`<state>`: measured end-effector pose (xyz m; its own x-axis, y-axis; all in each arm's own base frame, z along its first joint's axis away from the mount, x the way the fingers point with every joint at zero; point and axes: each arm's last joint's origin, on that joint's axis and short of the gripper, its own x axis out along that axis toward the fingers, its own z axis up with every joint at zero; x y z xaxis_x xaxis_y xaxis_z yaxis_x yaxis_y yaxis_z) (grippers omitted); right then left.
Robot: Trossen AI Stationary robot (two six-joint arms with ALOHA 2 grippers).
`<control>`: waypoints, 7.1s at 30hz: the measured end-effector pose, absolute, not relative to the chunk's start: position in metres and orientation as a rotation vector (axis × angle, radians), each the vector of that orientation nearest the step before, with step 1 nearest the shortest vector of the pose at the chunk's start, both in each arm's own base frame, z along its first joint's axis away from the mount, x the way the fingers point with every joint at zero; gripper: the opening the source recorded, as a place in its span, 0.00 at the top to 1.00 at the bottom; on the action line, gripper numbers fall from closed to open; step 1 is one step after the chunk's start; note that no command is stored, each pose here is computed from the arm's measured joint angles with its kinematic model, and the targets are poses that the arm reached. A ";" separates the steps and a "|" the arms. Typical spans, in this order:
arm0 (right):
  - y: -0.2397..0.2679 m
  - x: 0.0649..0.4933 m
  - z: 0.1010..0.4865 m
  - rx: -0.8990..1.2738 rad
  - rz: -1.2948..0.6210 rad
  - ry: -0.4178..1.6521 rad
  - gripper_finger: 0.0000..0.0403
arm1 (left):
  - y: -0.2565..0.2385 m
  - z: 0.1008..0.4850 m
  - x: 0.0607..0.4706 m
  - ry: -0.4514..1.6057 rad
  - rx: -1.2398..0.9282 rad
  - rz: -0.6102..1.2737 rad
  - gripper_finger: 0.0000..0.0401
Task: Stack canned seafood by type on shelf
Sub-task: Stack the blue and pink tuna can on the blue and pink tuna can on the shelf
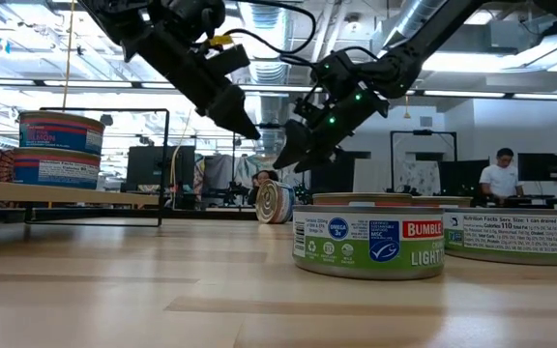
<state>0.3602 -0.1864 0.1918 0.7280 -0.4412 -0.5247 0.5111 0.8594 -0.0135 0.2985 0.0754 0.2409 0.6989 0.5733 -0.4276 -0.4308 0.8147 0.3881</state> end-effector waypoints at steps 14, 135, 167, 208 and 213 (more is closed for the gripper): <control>-0.187 0.367 0.178 0.151 -0.497 0.540 0.06 | 0.075 0.244 0.300 0.526 0.246 0.572 0.30; -0.147 0.384 0.201 0.069 -0.054 0.931 0.48 | 0.028 0.265 0.272 0.551 0.054 0.457 0.29; -0.074 0.388 0.260 -0.128 0.055 0.771 0.36 | 0.026 0.258 0.284 0.533 0.055 0.357 0.53; -0.024 0.336 0.274 0.059 0.084 0.323 0.08 | -0.009 0.329 0.106 0.748 -0.566 0.295 0.53; -0.027 0.336 0.269 0.100 0.068 0.328 0.08 | -0.006 0.335 0.087 0.669 -0.598 0.288 0.53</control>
